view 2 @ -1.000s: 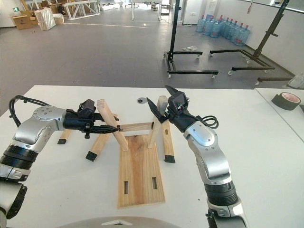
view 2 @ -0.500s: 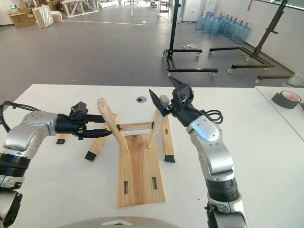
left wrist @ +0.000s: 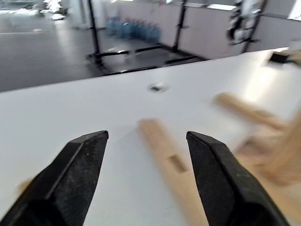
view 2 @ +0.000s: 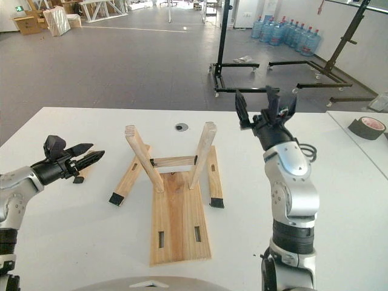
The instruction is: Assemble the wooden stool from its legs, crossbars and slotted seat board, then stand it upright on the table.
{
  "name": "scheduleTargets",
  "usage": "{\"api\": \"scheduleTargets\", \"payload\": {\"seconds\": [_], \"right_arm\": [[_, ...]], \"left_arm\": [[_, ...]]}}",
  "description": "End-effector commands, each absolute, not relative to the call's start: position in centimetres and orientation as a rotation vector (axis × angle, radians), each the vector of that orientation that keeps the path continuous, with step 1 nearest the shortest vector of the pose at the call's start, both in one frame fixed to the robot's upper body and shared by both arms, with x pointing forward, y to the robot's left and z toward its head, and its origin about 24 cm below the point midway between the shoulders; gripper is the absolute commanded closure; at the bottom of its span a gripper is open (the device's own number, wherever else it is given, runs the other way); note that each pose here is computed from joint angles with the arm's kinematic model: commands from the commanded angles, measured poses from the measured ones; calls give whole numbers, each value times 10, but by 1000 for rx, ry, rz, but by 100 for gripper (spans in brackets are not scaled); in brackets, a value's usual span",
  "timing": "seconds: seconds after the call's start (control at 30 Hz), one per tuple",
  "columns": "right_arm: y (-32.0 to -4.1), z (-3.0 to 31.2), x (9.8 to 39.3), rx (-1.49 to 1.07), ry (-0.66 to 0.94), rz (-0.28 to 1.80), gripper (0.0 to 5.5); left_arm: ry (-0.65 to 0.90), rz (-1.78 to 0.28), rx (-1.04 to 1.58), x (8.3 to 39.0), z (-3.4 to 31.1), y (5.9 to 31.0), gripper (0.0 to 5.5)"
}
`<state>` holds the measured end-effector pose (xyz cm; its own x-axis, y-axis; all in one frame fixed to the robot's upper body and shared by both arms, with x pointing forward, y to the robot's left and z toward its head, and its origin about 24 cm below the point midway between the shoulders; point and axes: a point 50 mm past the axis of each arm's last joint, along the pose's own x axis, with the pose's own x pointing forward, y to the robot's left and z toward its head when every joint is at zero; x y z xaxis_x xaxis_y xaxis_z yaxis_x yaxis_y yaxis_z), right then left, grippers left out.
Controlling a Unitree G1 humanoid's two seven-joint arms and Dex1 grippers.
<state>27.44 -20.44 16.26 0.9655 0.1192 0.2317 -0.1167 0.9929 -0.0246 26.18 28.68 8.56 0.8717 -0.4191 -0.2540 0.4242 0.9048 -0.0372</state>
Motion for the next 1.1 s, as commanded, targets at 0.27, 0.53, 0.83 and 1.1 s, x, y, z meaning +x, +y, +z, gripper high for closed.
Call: {"api": "scheduleTargets", "payload": {"seconds": [0.27, 0.53, 0.83, 1.1], "right_arm": [[-183, 80, 246, 26, 2, 97, 147], [-180, 83, 247, 28, -6, 113, 147], [-176, 86, 245, 20, -4, 134, 147], [-177, 86, 246, 15, 3, 137, 147]], "left_arm": [[341, -45, 83, 264, 37, 314, 245], [452, -36, 74, 268, 18, 314, 245], [555, -17, 15, 247, -9, 310, 339], [543, -1, 18, 243, -11, 307, 422]]}}
